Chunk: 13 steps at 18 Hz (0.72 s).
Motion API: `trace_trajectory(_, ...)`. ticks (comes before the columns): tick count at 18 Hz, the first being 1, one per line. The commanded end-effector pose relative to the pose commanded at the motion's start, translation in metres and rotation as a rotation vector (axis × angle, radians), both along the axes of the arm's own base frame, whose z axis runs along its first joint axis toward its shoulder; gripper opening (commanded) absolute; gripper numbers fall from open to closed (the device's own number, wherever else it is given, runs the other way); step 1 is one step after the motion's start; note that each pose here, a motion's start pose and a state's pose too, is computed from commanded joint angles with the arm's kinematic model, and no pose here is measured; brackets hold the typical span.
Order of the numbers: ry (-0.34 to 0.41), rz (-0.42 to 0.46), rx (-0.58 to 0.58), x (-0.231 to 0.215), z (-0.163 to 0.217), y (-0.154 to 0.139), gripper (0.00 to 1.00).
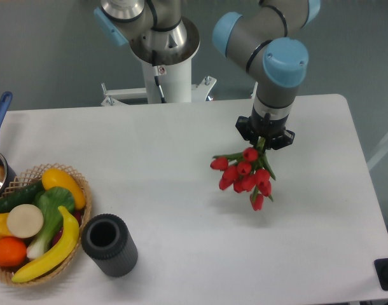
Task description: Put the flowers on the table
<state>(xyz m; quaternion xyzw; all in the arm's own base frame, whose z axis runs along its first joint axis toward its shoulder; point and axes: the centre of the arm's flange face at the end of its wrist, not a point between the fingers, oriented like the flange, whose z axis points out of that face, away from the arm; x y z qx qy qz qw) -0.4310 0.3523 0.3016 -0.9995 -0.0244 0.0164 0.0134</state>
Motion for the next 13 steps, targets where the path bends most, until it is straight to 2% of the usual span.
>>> trace_trajectory(2, 0.000, -0.003, 0.000, 0.000, -0.002, 0.000, 1.00)
trace_trajectory(8, 0.061, -0.012, 0.018, -0.012, 0.019, -0.004, 1.00)
trace_trajectory(13, 0.141, -0.039, 0.059, -0.051, 0.061, -0.017, 1.00)
